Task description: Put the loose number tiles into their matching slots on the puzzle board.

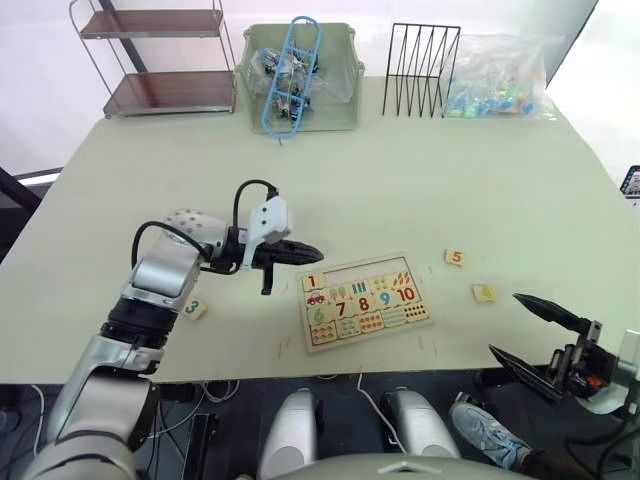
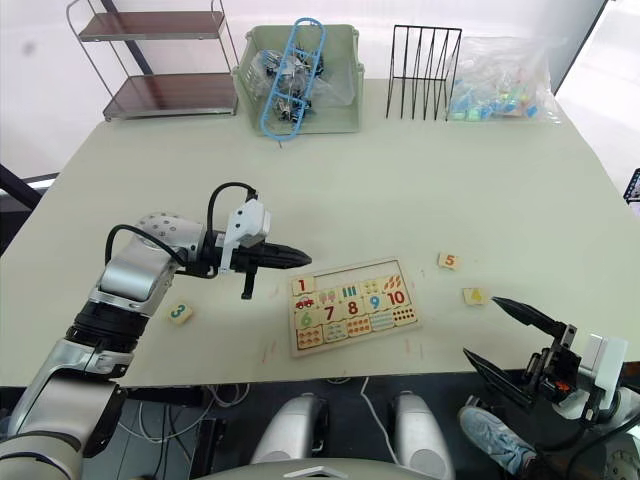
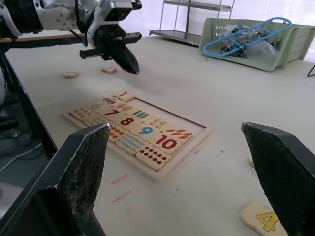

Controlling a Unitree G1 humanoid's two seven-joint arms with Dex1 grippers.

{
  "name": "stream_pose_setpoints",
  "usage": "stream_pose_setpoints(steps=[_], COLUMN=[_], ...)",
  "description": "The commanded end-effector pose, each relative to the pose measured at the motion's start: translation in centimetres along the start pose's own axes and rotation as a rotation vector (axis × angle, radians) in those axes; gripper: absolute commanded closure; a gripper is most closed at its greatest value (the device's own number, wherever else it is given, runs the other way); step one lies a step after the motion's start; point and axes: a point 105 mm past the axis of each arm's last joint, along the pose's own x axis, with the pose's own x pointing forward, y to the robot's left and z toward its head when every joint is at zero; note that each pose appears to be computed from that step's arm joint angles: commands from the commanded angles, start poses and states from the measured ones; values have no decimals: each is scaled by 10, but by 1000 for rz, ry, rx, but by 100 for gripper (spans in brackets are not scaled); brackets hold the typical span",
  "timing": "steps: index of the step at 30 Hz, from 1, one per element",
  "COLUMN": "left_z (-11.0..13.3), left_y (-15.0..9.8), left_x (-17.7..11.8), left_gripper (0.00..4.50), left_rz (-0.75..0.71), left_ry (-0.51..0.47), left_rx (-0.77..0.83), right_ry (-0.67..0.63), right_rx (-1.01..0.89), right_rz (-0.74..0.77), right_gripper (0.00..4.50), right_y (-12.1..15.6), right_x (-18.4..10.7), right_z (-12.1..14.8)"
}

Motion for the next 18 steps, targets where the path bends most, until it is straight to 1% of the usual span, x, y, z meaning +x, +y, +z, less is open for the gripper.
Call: stream_pose_setpoints(steps=[1, 11, 18], left_z=[-9, -31, -35], left_y=[-7, -12, -15], left_x=[3, 18, 18], left_gripper=[444, 444, 444], left_rz=[-54, -80, -84], left_ry=[41, 92, 89], left_rx=[67, 71, 49], right_ry=[-4, 4, 7], right_rx=[-36, -43, -45], right_rz=[-30, -32, -31], right_gripper=[0, 0, 0], right_y=[-3, -2, -2], right_x=[-7, -8, -9], right_z=[5, 7, 8])
